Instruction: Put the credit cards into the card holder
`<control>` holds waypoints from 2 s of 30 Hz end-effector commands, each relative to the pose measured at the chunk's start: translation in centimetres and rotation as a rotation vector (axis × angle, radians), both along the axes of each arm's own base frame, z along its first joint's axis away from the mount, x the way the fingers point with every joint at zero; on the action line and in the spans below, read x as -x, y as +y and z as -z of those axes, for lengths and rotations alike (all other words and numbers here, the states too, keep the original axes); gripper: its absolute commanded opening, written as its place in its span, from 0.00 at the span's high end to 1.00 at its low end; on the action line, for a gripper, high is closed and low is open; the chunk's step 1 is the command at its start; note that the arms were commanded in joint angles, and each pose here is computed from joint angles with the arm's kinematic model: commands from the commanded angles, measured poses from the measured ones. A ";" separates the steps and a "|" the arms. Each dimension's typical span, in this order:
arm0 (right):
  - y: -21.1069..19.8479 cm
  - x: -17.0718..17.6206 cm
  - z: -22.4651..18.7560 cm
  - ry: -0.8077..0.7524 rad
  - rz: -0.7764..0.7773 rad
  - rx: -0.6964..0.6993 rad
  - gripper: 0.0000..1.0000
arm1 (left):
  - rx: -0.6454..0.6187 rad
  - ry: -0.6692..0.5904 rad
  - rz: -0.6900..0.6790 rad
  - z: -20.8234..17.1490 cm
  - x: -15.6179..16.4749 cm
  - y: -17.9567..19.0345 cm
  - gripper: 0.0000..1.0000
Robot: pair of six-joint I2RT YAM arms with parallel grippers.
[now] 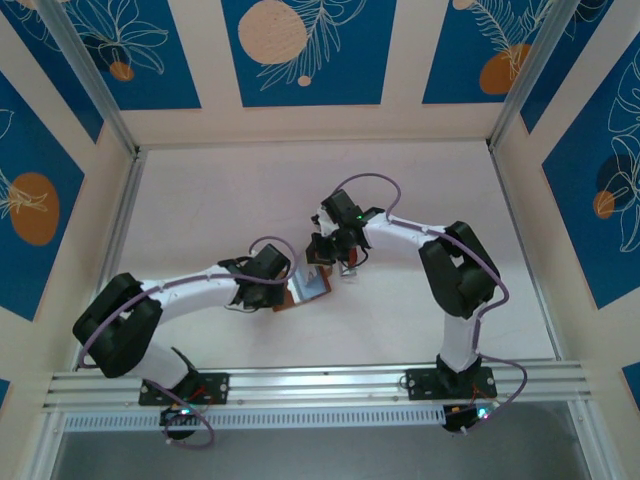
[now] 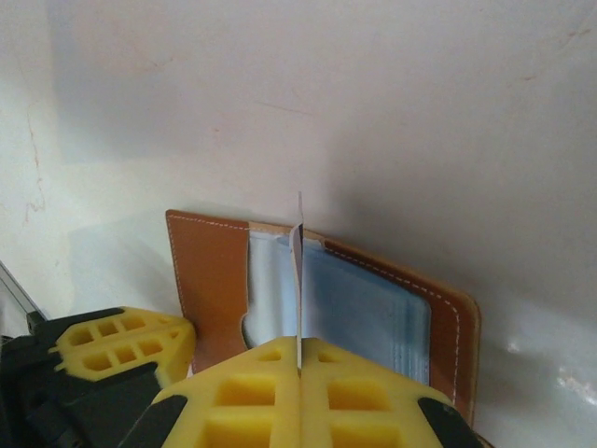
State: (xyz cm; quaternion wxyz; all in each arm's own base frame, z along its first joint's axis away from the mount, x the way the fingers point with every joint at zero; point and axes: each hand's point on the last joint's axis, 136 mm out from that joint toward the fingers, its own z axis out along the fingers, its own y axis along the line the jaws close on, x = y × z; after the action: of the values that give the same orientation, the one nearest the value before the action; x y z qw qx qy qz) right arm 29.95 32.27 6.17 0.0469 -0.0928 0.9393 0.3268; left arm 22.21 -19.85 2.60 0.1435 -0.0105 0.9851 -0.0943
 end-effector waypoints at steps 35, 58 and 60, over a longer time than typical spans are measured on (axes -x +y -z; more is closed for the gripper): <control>-3.4 -1.2 -0.7 -0.075 0.029 0.188 1.00 | -0.064 0.040 0.018 1.7 -2.6 -2.0 0.97; -2.7 -1.1 -3.7 -0.170 0.006 0.220 1.00 | -0.037 0.056 0.018 2.7 -2.3 -2.4 0.97; -2.5 -1.1 -3.2 -0.164 0.000 0.232 1.00 | -0.033 0.054 0.020 2.7 -2.3 -2.5 0.97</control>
State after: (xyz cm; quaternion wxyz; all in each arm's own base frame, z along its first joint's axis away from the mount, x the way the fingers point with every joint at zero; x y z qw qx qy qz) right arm 31.09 29.39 9.77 0.1203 -0.1115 0.9625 0.2160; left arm 26.03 -23.27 2.10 0.1531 -0.0010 0.9838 -0.0932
